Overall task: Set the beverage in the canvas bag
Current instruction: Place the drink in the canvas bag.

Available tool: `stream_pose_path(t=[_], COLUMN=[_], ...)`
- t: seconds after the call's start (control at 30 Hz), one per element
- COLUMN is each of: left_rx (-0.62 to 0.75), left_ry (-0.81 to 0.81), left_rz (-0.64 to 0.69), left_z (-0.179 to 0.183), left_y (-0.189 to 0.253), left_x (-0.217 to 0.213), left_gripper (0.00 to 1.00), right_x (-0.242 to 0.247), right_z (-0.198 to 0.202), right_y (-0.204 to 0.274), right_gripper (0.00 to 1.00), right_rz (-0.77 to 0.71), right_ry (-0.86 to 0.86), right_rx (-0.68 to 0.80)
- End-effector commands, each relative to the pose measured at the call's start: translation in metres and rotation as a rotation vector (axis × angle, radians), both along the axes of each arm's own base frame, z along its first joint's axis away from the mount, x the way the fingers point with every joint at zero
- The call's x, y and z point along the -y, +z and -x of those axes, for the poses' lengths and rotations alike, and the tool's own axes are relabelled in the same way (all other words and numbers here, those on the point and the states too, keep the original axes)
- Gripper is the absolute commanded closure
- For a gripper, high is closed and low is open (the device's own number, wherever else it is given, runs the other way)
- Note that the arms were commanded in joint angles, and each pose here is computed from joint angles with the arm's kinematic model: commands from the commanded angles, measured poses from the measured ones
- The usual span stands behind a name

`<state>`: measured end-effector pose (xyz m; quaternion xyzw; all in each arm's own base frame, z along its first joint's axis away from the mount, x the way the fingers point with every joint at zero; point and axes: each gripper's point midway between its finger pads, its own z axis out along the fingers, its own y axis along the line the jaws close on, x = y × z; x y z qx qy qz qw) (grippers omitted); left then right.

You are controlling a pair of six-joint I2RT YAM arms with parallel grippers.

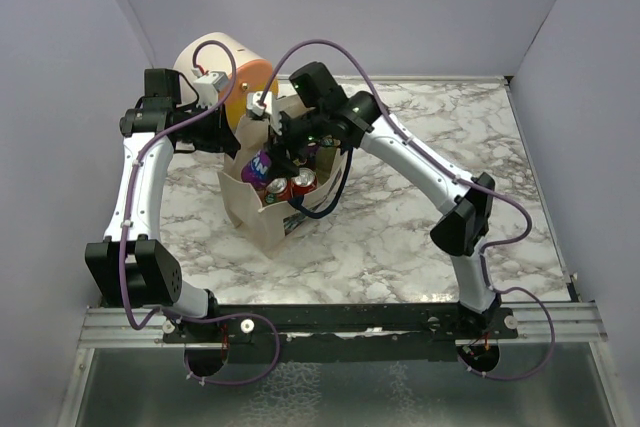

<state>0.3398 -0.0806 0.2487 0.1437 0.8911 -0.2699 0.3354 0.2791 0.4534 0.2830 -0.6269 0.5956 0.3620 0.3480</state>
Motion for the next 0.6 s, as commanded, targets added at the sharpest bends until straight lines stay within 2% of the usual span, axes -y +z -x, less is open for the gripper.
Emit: stream_pose_path(t=[0.0, 0.57], left_rx=[0.043, 0.027], left_ry=[-0.017, -0.012], left_rz=[0.025, 0.078], left_z=[0.002, -0.002], left_y=[0.01, 0.011], left_x=[0.006, 0.012], left_gripper=[1.0, 1.0], right_x=[-0.033, -0.057], right_z=[0.01, 0.039], right_y=[0.001, -0.063], right_gripper=[0.99, 0.97], right_rz=[-0.08, 0.029], right_ry=[0.102, 0.169], right_rx=[0.055, 0.019])
